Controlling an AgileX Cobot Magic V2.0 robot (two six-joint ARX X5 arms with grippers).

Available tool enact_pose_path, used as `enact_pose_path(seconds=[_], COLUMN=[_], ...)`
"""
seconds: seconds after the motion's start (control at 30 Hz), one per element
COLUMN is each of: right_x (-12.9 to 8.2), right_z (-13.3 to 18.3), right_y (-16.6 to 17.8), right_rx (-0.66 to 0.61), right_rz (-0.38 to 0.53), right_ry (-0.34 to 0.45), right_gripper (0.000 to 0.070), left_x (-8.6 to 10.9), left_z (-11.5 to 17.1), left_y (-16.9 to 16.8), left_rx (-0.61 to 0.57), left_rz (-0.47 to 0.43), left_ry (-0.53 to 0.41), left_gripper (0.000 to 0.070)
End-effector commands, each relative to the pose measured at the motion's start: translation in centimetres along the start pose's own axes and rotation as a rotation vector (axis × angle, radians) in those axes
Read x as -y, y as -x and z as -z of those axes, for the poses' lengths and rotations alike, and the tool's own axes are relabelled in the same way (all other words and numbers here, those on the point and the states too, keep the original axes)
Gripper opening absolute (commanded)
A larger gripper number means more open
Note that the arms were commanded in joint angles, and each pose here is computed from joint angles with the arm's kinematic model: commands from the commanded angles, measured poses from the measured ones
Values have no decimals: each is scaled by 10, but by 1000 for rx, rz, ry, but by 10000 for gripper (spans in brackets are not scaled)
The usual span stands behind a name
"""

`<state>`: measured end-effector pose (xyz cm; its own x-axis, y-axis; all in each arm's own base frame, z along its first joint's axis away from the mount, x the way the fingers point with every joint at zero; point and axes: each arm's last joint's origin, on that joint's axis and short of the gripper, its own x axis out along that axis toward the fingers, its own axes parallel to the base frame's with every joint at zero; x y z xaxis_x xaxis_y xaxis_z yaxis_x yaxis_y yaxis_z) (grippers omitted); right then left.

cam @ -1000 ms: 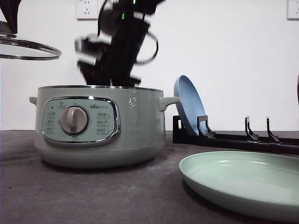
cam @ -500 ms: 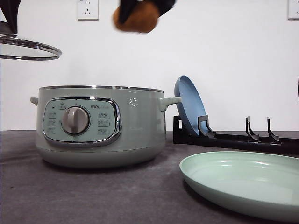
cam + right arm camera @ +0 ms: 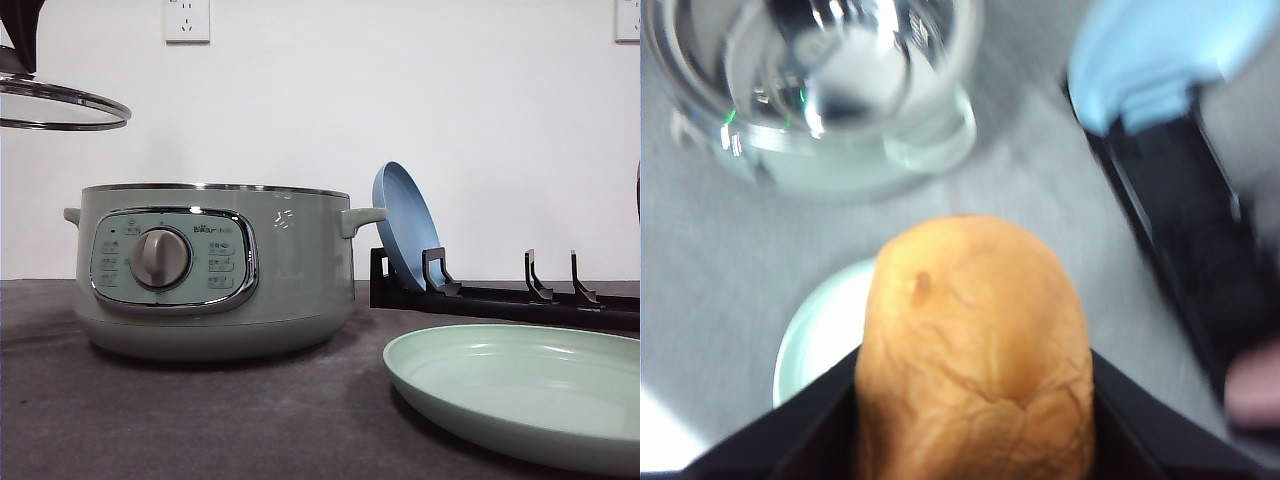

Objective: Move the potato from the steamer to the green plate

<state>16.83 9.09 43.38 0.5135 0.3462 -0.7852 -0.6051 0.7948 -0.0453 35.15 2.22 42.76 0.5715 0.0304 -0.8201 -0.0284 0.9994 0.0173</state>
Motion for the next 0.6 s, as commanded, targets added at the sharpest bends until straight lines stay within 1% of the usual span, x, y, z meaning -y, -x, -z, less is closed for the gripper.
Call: enact_pose_path(seconds=[0.0, 0.13, 0.3, 0.4, 0.5, 0.57], right_x=[-4, -10, -15, -17, -17, -16], right_z=[20, 62, 105, 122, 130, 133], right_y=[6, 6, -25, -52, -77, -94], right_rx=[-8, 20, 0, -2, 1, 7], right_rz=[-23, -28, -48, -93, -91, -92], right_ry=[-38, -121, -244, -337, -438, -472], right_gripper=[194, 194, 194, 194, 194, 194], left_x=[-1, 0, 2, 4, 7, 7], left_z=[-5, -4, -4, -4, -4, -4], left_y=[19, 19, 19, 19, 19, 19], left_rx=[86, 85, 82, 82, 82, 82], left_rz=[1, 2, 6, 10, 14, 15], left_ry=[3, 4, -1, -5, -11, -12], left_gripper=[0, 0, 0, 0, 0, 0])
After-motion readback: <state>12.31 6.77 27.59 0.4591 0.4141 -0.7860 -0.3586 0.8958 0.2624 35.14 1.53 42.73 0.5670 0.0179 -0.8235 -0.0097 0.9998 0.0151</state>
